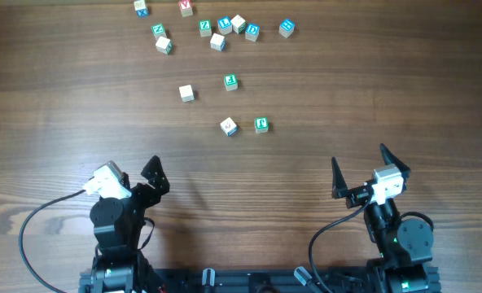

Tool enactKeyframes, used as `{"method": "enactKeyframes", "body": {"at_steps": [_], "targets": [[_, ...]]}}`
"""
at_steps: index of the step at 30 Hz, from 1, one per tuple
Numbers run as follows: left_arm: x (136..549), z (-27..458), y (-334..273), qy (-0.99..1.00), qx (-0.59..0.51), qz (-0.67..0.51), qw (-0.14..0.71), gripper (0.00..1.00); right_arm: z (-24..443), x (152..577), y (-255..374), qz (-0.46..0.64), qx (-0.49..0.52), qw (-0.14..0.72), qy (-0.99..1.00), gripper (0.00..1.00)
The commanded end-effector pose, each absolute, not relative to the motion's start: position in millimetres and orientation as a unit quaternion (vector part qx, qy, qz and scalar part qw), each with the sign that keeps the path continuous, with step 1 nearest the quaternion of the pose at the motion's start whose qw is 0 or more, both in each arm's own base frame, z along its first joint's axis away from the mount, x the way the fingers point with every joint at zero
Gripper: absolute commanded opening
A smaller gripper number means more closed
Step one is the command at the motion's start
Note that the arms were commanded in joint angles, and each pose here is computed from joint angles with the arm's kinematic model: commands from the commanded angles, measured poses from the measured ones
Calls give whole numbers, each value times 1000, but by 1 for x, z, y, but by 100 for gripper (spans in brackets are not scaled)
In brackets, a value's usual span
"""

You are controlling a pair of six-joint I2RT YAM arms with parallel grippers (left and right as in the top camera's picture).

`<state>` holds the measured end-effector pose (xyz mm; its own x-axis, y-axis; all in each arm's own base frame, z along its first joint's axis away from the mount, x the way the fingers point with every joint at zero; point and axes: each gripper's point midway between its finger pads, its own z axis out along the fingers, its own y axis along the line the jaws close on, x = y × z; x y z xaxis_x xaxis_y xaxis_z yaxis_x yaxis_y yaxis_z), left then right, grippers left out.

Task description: Form a tower

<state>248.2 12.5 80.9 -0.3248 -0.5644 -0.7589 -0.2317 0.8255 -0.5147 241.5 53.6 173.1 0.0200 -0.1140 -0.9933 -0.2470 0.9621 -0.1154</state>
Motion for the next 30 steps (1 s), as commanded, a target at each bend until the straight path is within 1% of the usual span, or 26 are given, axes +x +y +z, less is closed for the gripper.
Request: {"method": "enactKeyframes", "body": {"at_steps": [1, 4, 8, 10, 14, 16, 18, 21, 23, 27, 28, 29, 30], "targets": [[248, 80, 16, 800, -253, -147, 524, 100, 174, 242, 50, 44, -118, 705, 698, 99], [249, 82, 16, 796, -252, -150, 529, 100, 174, 242, 50, 44, -118, 705, 698, 100], [253, 99, -10, 791, -205, -217, 534, 100, 174, 242, 50, 44, -118, 705, 698, 100], [255, 123, -14, 788, -197, -230, 536, 100, 175, 242, 50, 45, -118, 705, 698, 100], [257, 191, -13, 791, -193, -224, 536, 100, 174, 242, 50, 44, -118, 705, 698, 100], [258, 221, -13, 799, -197, -223, 522, 100, 175, 242, 50, 45, -118, 705, 698, 100], [262, 248, -13, 818, -200, -216, 494, 100, 174, 242, 50, 44, -118, 705, 698, 100], [272, 261, -13, 853, -206, -203, 435, 100, 175, 242, 50, 45, -118, 705, 698, 100], [284, 257, -18, 877, -211, -206, 380, 100, 174, 242, 50, 45, -118, 705, 698, 100], [318, 240, -58, 889, -165, -293, 311, 100, 174, 242, 50, 45, -118, 705, 698, 100], [328, 227, -63, 893, -164, -301, 292, 97, 174, 242, 50, 44, -118, 705, 698, 100], [334, 215, -69, 897, -162, -308, 272, 74, 174, 242, 50, 44, -118, 705, 698, 100], [339, 203, -72, 901, -168, -309, 253, 45, 174, 242, 50, 45, -118, 705, 698, 100]]}}
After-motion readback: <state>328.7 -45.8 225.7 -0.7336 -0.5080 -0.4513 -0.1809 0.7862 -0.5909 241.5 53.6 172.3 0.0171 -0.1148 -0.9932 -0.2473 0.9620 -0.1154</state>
